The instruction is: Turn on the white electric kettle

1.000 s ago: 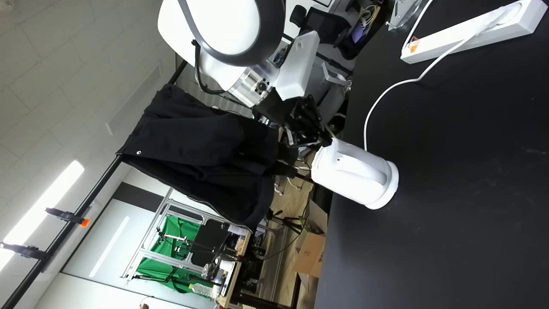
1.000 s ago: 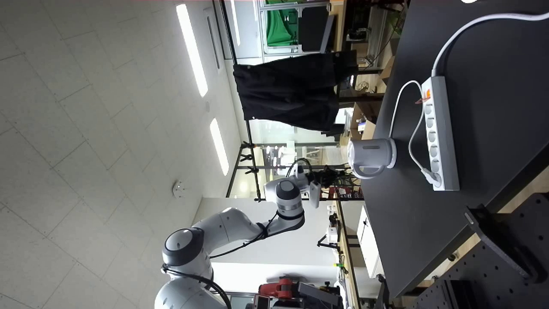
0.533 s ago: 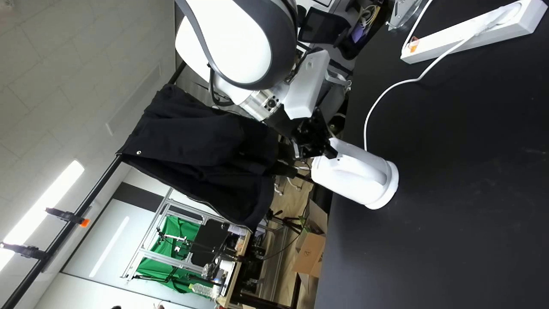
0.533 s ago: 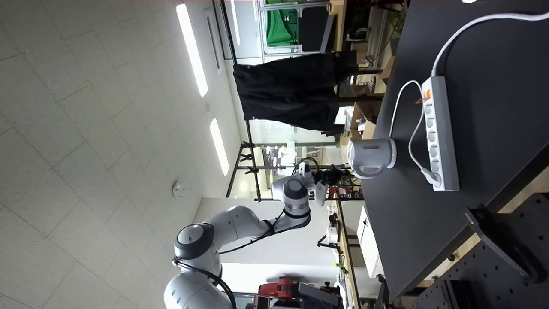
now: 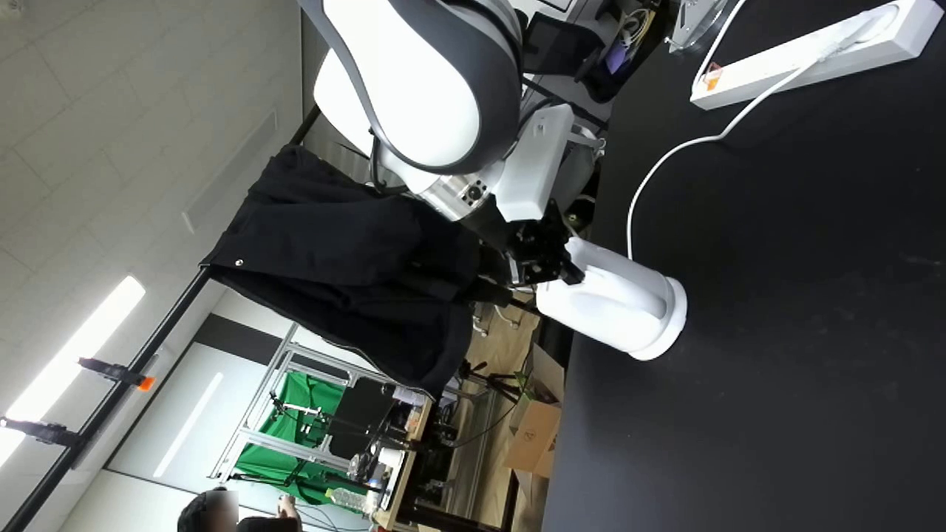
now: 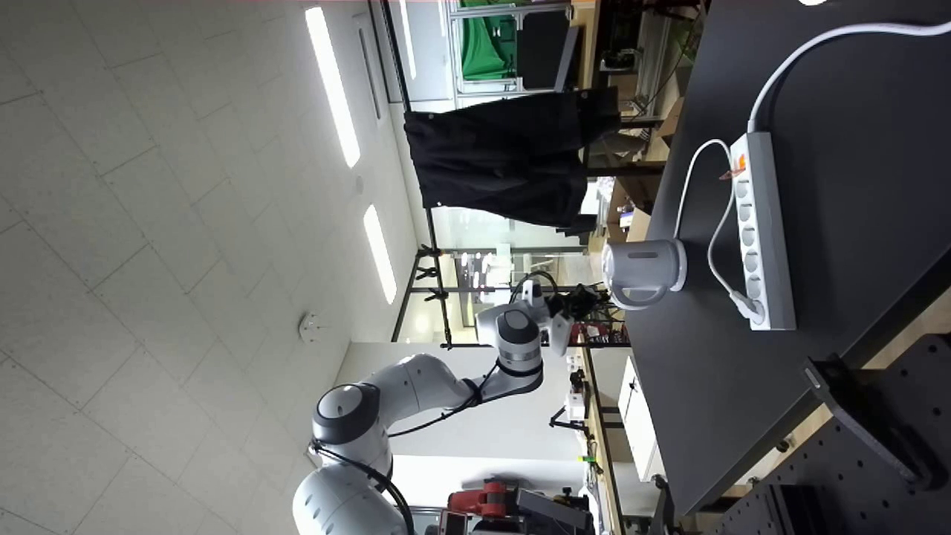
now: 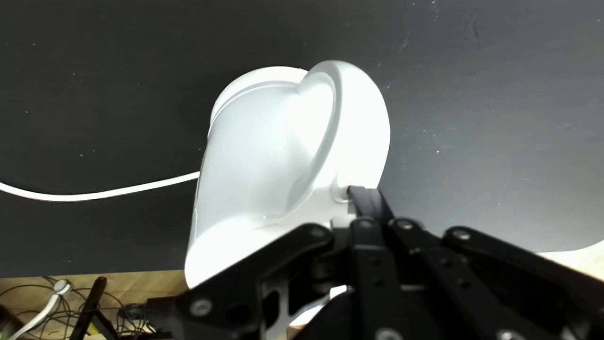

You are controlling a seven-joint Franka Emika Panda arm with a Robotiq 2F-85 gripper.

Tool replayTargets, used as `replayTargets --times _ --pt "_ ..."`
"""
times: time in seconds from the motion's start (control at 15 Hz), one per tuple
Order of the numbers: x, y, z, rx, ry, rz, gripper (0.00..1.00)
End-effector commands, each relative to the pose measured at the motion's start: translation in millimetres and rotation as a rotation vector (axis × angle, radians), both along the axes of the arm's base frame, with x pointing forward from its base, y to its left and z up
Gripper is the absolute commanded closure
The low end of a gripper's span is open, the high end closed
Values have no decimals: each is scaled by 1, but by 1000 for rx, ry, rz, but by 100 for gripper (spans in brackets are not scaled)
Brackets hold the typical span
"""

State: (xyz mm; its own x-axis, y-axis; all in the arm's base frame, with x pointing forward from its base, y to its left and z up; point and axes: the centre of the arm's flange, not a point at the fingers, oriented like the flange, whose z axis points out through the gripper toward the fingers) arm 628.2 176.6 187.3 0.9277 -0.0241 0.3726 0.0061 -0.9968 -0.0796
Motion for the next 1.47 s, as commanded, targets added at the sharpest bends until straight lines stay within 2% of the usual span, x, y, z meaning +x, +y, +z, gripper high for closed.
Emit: replayTargets --times 0.0,0.73,1.33,1.4 --pt "10 1 -3 4 -6 -25 100" --pt "22 -7 -16 35 21 -61 100" --pt "32 -23 52 24 -95 -98 100" --pt "32 -25 56 24 -99 -105 75"
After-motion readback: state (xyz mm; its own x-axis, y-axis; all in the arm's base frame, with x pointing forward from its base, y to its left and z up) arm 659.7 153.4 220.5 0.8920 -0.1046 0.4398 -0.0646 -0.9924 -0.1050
